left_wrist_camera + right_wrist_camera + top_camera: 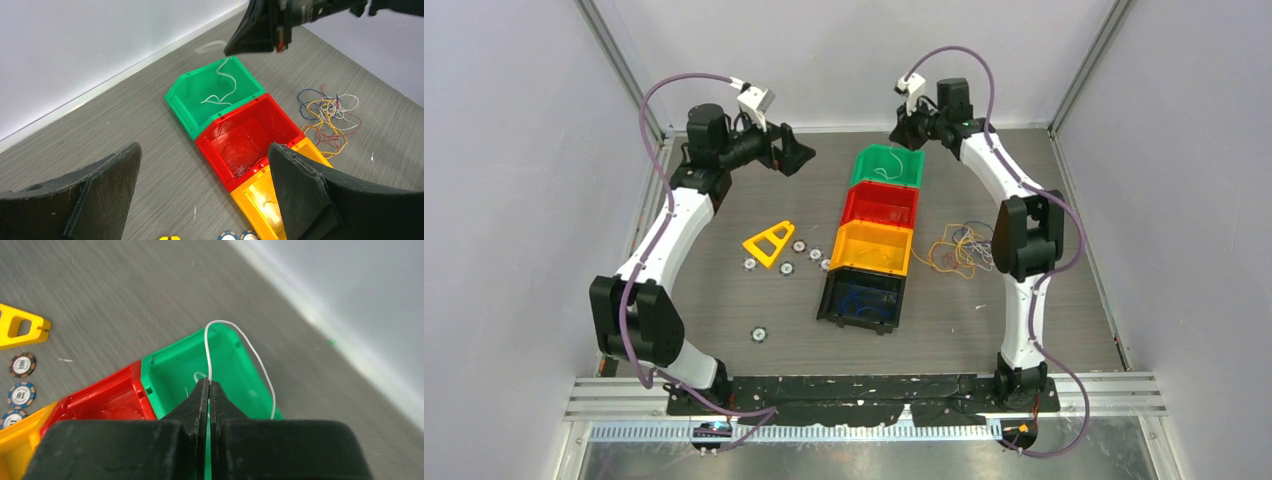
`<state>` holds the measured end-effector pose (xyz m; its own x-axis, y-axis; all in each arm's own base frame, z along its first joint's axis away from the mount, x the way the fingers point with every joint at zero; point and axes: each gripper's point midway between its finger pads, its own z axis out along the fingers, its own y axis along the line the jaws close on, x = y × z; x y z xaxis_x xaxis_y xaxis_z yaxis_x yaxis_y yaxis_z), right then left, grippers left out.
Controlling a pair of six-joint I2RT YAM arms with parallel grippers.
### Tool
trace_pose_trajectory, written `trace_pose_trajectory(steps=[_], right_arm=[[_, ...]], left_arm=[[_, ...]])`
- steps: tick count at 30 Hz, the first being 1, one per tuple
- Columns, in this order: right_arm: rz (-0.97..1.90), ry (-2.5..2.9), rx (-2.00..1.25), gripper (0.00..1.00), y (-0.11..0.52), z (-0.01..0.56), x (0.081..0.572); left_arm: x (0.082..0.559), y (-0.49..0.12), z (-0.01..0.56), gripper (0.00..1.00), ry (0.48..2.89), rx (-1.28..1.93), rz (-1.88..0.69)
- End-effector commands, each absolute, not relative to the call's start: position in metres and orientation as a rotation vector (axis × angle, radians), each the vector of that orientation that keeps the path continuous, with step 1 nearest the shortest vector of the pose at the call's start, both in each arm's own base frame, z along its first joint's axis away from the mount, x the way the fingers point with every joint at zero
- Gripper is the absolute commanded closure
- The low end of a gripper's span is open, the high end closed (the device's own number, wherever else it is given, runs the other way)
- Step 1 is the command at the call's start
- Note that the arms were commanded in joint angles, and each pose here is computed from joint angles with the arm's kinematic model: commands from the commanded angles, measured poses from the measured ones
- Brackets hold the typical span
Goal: Untangle the cables
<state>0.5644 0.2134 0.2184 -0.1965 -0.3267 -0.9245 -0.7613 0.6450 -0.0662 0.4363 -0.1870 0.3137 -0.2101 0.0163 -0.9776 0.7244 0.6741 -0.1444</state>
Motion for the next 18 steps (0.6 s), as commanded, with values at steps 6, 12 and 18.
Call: trace_pose_trajectory(steps=[6,12,18], right_arm=[[0.798,2.009,-0.687,0.95,0.237,0.177,0.549],[0.828,2.108,-0.577,0.91,0.230,0.155,0.540],[0.723,2.093,-0.559,0.57,0.203,0.184,0.546]], left_arm=[[0.427,-0.172,0.334,0.01,1.607,0.615,-0.695],[0.428,-0.167,0.332,0.01,1.613,0.609,-0.697],[0.427,-0.168,0.332,0.01,1.624,0.616,-0.716]])
